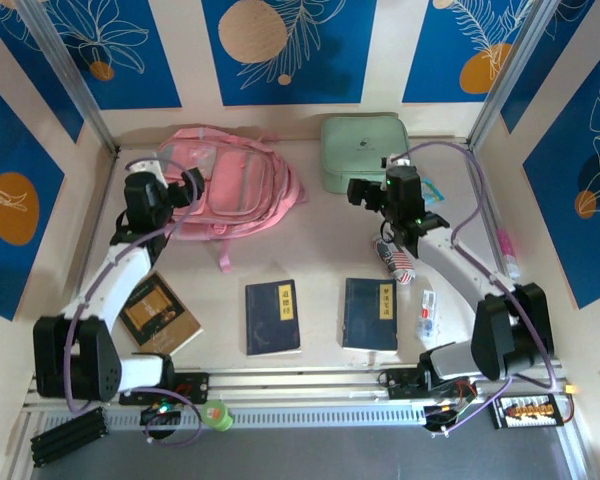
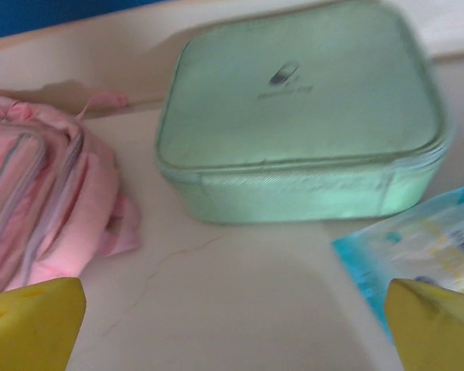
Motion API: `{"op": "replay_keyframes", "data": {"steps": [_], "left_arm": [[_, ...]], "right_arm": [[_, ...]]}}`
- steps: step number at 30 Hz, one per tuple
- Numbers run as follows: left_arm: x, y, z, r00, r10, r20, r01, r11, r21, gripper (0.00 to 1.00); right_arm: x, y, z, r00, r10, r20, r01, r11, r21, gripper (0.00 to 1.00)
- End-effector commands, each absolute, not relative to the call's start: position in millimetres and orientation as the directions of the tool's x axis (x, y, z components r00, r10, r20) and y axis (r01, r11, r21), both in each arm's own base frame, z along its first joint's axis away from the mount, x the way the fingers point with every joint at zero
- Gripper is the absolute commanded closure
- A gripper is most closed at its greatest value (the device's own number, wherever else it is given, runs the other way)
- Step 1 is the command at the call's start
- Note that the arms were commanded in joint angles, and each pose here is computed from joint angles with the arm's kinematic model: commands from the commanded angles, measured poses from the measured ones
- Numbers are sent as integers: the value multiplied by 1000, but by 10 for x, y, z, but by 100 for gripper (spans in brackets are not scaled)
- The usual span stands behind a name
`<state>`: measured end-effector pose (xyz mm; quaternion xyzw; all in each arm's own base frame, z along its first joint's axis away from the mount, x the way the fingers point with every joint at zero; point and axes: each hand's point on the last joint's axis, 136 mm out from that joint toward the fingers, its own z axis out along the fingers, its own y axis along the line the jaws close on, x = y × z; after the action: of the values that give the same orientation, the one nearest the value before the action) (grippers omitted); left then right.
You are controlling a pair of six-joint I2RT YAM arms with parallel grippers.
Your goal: Pack the student bag
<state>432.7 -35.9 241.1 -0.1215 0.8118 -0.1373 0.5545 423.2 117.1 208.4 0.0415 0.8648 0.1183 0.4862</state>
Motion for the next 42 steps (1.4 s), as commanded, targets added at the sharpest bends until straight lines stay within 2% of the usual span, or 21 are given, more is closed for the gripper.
{"op": "replay_keyframes", "data": {"steps": [1,4,6,10,13,18,25,26,30,37,42], "left_arm": [[4326,-776,1915,-591,-430,-683,-38,860,-509,0],[4428,-948,1742,-635,-434,-639,-60,852,-520,0],[4451,-977,1615,-653,-457,-604,-104,844,-526,0],[4410,-948,1443,-658,-503,-561,-167,823,-542,0],[4338,-889,1361,-657,-515,-550,-205,825,-527,0],[4195,-761,1276,-640,-546,-541,-275,820,-502,0],[4052,-767,1153,-645,-593,-483,-324,784,-529,0],[4035,-761,1135,-640,-606,-472,-339,774,-535,0],[3991,-727,1037,-611,-661,-436,-394,732,-556,0],[4027,-797,932,-631,-668,-394,-402,716,-571,0],[4036,-789,905,-639,-659,-397,-406,727,-553,0]], "right_arm": [[4156,1492,1782,-708,278,-649,-26,909,417,1],[4235,1834,1688,-775,295,-559,-65,843,534,1],[4287,2058,1614,-805,276,-525,-77,829,554,1],[4429,2461,1487,-824,212,-525,-84,871,485,1],[4568,2675,1379,-839,236,-491,-42,871,489,2],[4840,3004,1182,-859,259,-442,-8,855,518,10],[5155,3113,950,-859,252,-445,24,889,458,12],[5182,3105,922,-860,252,-444,33,896,443,14],[5215,3186,769,-880,202,-429,2,907,421,32],[5233,3232,573,-905,178,-387,10,917,399,40],[5176,3263,484,-924,165,-345,9,912,411,52]]}}
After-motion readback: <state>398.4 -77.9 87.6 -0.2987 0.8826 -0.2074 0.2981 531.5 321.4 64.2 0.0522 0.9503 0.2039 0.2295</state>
